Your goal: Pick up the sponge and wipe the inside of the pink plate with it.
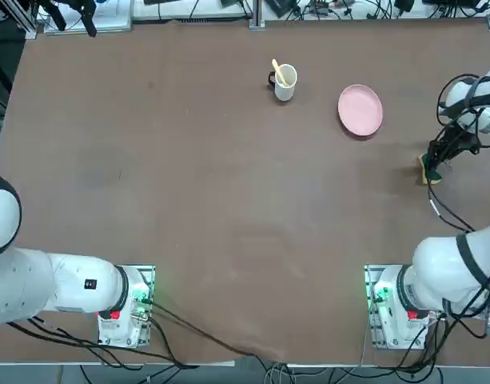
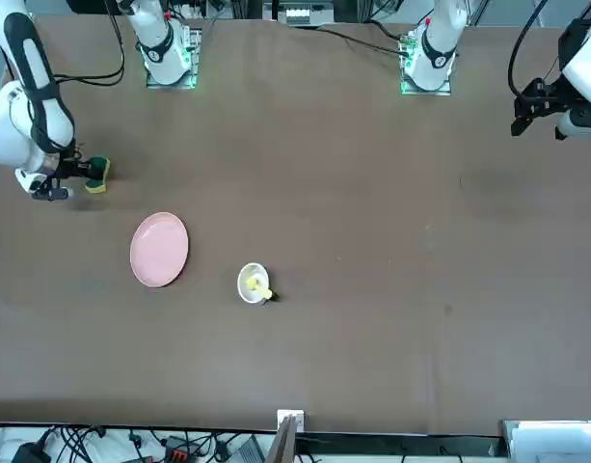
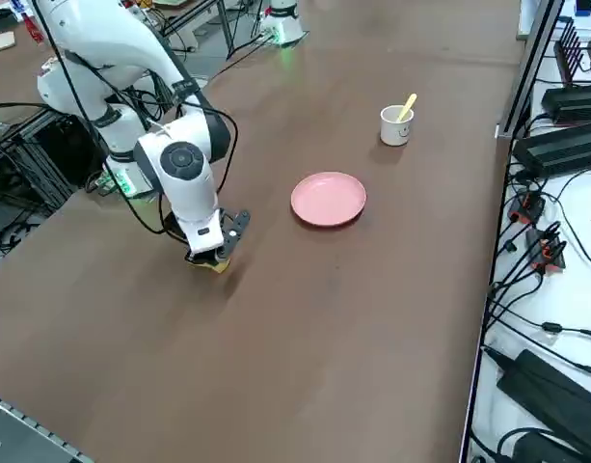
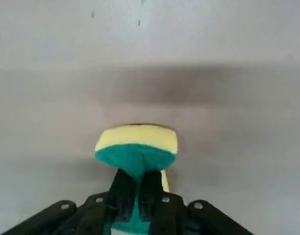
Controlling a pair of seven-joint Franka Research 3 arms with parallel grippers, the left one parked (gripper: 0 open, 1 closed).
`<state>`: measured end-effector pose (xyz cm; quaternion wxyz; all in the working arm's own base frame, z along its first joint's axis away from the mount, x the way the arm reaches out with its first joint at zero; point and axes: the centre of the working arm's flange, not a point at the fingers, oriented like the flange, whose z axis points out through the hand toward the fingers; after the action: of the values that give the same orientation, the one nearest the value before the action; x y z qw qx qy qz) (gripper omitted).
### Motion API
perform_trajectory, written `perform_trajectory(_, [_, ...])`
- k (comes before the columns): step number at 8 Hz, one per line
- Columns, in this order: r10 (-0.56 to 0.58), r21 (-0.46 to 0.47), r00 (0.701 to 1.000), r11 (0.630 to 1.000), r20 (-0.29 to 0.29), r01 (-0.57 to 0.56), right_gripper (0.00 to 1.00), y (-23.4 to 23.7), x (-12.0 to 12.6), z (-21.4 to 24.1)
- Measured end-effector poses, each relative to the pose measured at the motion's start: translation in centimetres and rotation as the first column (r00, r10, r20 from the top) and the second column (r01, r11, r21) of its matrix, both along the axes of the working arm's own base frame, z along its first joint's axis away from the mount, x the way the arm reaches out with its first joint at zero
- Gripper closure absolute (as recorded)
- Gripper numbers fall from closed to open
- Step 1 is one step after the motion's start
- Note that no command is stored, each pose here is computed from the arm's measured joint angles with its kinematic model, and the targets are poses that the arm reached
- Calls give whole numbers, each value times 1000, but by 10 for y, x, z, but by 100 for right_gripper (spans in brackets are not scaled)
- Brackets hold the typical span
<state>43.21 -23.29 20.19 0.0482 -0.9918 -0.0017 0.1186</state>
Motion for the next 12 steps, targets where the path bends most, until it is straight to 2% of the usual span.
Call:
perform_trajectory(1, [5, 0, 1000, 1000, 5, -5, 91, -2, 11, 18])
perform_trajectory(3, [31, 27, 999, 999, -26, -31, 91, -1, 46, 77])
perform_trajectory(5, [82, 32, 996, 996, -20, -82, 94, 24, 86, 116])
perform_trajectory(7, [81, 26, 996, 996, -28, -81, 94, 83, 122, 105])
perform_trajectory(9, [43, -16, 998, 999, -51, -44, 94, 162, 159, 84])
perform_trajectory(12, [-39, -61, 998, 997, -43, 36, 94, 240, 192, 60])
